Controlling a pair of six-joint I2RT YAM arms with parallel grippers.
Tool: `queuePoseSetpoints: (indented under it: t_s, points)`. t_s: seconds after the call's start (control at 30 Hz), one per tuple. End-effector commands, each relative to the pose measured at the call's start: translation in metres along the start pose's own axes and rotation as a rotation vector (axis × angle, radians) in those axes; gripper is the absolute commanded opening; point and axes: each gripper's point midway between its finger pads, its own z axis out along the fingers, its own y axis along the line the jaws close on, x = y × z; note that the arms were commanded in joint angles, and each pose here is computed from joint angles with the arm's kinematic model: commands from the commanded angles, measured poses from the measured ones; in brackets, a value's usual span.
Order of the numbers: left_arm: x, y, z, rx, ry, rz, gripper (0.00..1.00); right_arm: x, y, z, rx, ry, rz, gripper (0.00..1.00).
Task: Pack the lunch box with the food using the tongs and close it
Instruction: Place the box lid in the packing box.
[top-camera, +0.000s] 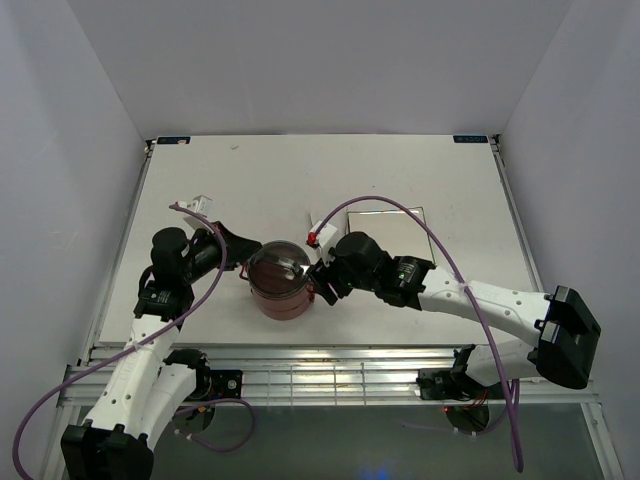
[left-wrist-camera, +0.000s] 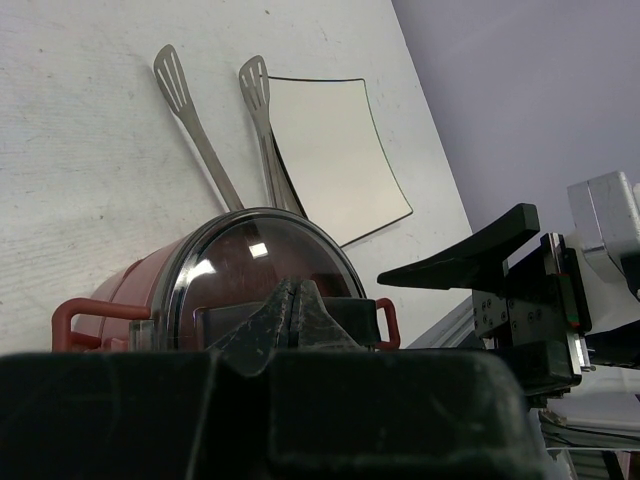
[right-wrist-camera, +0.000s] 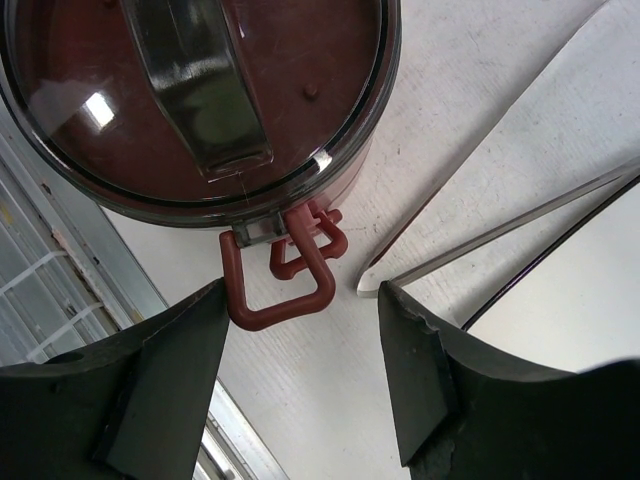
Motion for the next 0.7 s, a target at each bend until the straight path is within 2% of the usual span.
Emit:
queuePoseSetpoints:
  t_s: [0.0, 0.67]
  points:
    - [-0.007, -0.008, -0.0024, 0.02, -0.023, 0.023, 0.0, -0.0244, -0.0065, -0.008, 0.026, -0.061, -0.008, 0.66]
    - [-0.0098, -0.0058, -0.0026, 0.004, -0.033, 0.029, 0.0, -0.0229, -0.0106, -0.0032, 0.014, -0.047, -0.008, 0.65]
